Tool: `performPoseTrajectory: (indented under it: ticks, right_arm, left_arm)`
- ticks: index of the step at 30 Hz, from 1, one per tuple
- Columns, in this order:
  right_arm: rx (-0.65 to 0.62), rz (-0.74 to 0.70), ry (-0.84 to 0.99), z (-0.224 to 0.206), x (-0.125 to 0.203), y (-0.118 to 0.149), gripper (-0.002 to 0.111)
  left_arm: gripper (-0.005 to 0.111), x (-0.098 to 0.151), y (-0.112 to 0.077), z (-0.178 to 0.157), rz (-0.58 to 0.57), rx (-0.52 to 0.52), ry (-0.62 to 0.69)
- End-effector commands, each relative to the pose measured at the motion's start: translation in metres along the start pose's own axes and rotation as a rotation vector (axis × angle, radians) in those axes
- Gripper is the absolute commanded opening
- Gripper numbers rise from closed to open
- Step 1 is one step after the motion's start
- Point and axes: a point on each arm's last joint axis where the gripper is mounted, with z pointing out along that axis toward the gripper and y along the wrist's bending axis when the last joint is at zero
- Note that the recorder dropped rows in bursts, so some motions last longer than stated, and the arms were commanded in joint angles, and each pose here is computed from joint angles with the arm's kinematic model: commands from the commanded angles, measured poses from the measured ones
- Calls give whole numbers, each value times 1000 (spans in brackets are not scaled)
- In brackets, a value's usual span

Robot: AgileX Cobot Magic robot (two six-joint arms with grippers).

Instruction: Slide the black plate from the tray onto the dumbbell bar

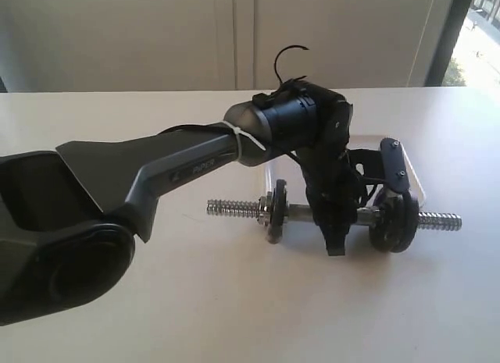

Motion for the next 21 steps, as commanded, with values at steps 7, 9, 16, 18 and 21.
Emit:
performPoseTrajectory:
  ticks: [7,9,16,18,21]
  right_arm:
    - [7,3,-17,-1,-1,-1,1]
    - [7,3,-17,-1,-1,-1,1]
    - [7,3,-17,-1,-1,-1,1]
    - [7,3,-17,-1,-1,-1,1]
    - [7,3,-17,-1,-1,-1,1]
  left_arm:
    - [0,-17,10,-59,-32,-106,-93]
    - [0,-17,10,-59,-31,-107,-92]
    - [0,-17,10,-58,-31,-104,-88]
    - [0,-15,9,-57,-31,-91,-76]
    - [0,-13,9,-57,-24,-89,-53]
